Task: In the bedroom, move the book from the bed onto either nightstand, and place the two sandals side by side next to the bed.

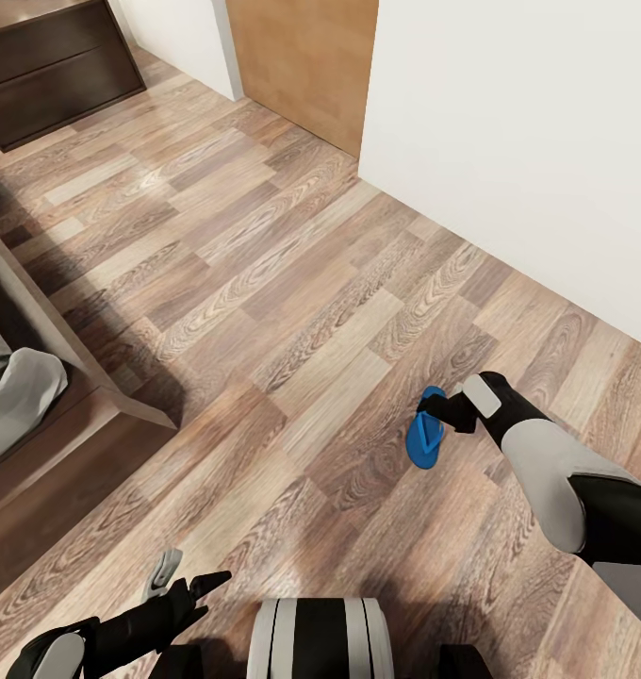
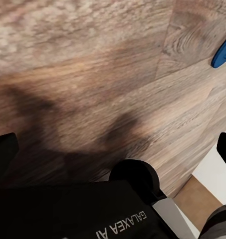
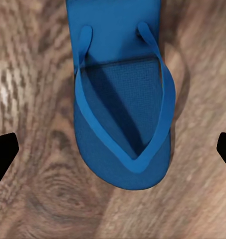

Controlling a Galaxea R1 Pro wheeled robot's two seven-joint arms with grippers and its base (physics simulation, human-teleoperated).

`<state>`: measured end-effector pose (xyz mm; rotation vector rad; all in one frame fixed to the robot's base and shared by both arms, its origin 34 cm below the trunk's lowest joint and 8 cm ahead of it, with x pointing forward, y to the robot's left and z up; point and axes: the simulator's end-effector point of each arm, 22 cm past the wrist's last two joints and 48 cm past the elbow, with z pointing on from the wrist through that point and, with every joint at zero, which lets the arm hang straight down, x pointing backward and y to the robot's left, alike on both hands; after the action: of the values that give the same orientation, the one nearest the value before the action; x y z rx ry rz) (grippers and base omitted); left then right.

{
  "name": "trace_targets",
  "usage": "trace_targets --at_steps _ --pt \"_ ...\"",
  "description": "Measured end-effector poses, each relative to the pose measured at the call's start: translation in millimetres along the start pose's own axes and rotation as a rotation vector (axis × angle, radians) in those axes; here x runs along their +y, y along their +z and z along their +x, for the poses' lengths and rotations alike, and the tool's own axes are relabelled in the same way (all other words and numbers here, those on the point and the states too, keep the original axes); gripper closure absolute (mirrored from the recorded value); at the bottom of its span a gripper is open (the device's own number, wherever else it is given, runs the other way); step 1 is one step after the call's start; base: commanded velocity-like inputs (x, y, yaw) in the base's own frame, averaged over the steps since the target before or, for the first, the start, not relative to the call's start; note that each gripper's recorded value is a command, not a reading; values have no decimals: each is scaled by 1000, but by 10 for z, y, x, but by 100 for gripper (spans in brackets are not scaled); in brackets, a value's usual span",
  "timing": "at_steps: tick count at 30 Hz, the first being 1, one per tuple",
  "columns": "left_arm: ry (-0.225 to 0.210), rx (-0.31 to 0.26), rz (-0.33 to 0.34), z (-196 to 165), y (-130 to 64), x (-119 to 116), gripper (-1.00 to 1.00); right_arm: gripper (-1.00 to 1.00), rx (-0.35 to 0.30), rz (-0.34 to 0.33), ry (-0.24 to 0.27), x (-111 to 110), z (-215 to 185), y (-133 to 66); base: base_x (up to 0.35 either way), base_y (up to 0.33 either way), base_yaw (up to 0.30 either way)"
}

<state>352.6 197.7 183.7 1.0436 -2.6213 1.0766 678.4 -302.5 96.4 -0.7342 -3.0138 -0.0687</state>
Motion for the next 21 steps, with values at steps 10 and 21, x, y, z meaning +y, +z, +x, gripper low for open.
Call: trace_targets --at_steps 10,21 --pt "0 0 0 1 0 2 -100 -100 0 -3 -1 21 2 -1 0 0 0" --pt "-7 5 -6 15 16 38 -100 -100 7 2 -1 2 31 52 0 0 0"
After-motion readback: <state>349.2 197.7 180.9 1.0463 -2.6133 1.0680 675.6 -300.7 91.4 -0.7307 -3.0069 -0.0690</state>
